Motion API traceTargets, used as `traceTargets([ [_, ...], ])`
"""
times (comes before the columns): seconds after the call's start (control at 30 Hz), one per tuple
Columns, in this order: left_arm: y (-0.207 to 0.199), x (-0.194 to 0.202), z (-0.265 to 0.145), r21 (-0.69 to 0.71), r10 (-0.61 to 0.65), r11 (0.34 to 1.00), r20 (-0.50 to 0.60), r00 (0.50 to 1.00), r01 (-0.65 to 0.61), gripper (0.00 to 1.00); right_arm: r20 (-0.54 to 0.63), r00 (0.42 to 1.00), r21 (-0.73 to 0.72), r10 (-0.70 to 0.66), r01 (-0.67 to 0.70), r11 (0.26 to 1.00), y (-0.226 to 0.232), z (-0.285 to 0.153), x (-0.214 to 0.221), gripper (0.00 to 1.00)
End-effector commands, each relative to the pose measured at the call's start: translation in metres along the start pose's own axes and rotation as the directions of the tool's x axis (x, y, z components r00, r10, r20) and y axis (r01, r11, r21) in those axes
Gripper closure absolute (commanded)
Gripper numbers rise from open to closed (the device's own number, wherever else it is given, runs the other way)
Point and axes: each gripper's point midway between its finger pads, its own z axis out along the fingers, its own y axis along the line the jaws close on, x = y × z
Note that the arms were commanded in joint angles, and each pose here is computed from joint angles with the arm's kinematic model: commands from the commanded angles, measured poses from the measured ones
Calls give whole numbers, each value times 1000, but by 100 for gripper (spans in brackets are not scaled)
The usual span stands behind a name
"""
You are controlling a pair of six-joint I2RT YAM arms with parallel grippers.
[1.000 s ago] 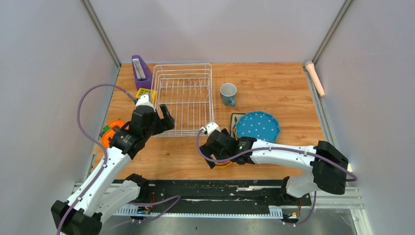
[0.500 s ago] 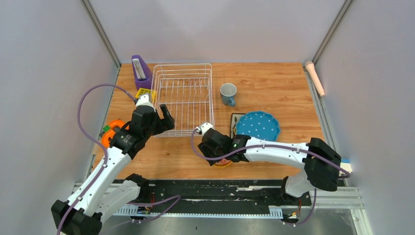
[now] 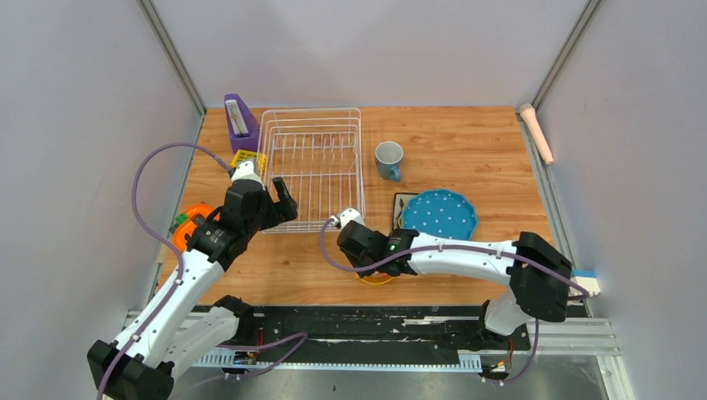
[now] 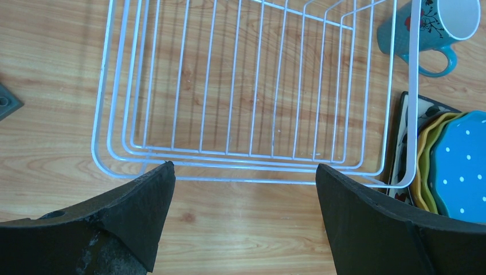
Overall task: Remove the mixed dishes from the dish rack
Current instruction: Adjust the bowl at the center of the board.
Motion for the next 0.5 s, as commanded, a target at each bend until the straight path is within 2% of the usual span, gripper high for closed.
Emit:
traceTargets([
  [0.0,-2,-6,1,4,10,1000,27,1000,-11,0,-14,1000,96,-17,18,995,-7,7,-2,74],
  [0.1,-1,-6,0,3,12,1000,29,1000,-12,0,-39,999,130,-34,38,991,-7,13,1,78],
  [0.2,-1,-6,1,1,13,1000,28,1000,-13,0,-57,997,138,-48,55,989,-4,17,3,77],
  [0.4,-1,-6,1,4,14,1000,28,1000,-14,0,-34,998,126,-50,54,991,2,12,-4,67],
  [0.47,-1,-6,1,4,15,1000,28,1000,-15,0,-24,999,105,-47,49,993,6,7,-7,59],
])
